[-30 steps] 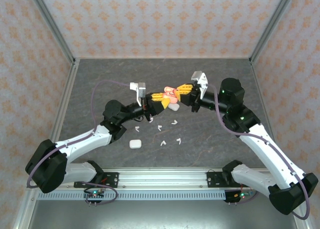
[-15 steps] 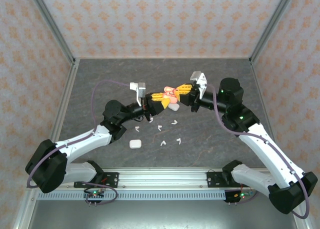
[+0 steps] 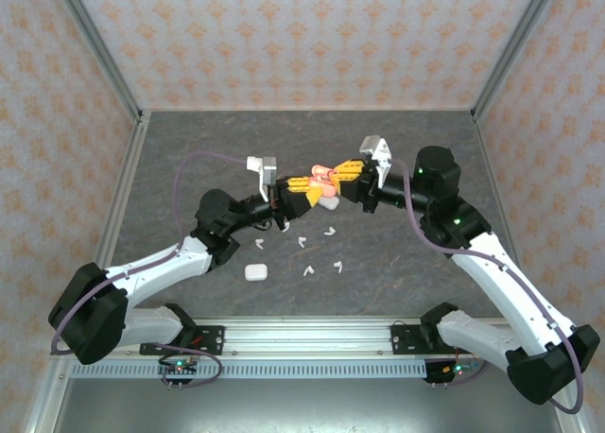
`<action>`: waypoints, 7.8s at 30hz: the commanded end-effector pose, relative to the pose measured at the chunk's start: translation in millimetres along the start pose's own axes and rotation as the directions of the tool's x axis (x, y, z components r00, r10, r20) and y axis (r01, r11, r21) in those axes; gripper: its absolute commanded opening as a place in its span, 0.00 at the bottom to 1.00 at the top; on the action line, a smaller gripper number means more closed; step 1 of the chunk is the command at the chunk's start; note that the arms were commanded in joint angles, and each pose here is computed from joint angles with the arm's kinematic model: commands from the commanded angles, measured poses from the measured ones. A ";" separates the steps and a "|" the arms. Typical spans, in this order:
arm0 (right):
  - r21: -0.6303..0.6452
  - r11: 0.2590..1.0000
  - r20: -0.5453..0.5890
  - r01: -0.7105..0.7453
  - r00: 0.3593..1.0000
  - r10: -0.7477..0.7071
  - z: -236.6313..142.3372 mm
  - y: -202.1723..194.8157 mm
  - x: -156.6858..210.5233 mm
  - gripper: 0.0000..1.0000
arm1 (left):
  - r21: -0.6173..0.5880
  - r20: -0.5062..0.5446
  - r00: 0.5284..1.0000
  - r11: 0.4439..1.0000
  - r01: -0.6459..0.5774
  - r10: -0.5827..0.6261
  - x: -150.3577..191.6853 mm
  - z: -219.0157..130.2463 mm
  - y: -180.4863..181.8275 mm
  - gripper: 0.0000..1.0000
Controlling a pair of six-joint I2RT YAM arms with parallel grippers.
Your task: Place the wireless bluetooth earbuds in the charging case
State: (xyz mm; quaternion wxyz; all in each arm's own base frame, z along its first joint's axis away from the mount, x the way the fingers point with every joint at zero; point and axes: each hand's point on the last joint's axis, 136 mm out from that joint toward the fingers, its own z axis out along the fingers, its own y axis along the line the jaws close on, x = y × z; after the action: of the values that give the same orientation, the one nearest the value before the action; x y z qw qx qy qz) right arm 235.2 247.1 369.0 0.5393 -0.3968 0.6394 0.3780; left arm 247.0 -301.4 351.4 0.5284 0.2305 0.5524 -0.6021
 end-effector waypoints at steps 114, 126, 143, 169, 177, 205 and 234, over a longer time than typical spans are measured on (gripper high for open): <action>0.774 0.481 -0.022 -0.413 0.741 0.672 -29.1 -130.1 169.3 0.99 | -0.880 0.069 0.818 0.352 0.319 -0.571 100.9 -167.8 340.3 0.00; 0.797 0.488 -0.086 -0.356 0.733 0.675 -29.0 -133.5 179.7 0.99 | -0.908 0.069 0.802 0.295 0.296 -0.593 124.9 -184.7 350.4 0.32; 0.735 0.677 -0.522 -0.035 0.607 0.599 -2.9 -152.6 212.9 1.00 | -0.950 0.041 0.867 0.250 0.188 -0.496 87.9 -218.6 325.5 0.55; 0.477 0.879 -0.827 0.028 0.353 0.437 98.5 -164.8 314.4 0.87 | -0.926 0.051 0.987 0.363 0.105 -0.154 -10.3 -234.0 176.6 0.78; 0.483 0.876 -0.835 -0.001 0.301 0.461 91.3 -157.2 333.8 0.73 | -0.927 0.047 0.987 0.362 0.100 -0.153 -10.7 -234.6 174.0 0.78; 0.404 0.910 -0.712 0.095 0.657 0.248 81.0 -134.8 220.5 0.37 | -0.751 -0.027 0.977 0.649 0.120 -0.212 -28.8 -172.1 135.0 0.72; 0.165 0.910 -0.419 0.381 0.862 -0.284 80.9 -21.1 81.4 0.37 | -0.386 -0.279 0.918 0.908 0.162 -0.283 6.3 -49.7 75.0 0.70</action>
State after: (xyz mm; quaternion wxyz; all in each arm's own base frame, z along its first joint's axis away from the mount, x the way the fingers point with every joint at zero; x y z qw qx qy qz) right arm 280.8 299.8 257.9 0.4781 -0.4960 0.7176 0.1022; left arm 301.4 -236.4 278.0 0.3731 0.1238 0.7787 -0.4889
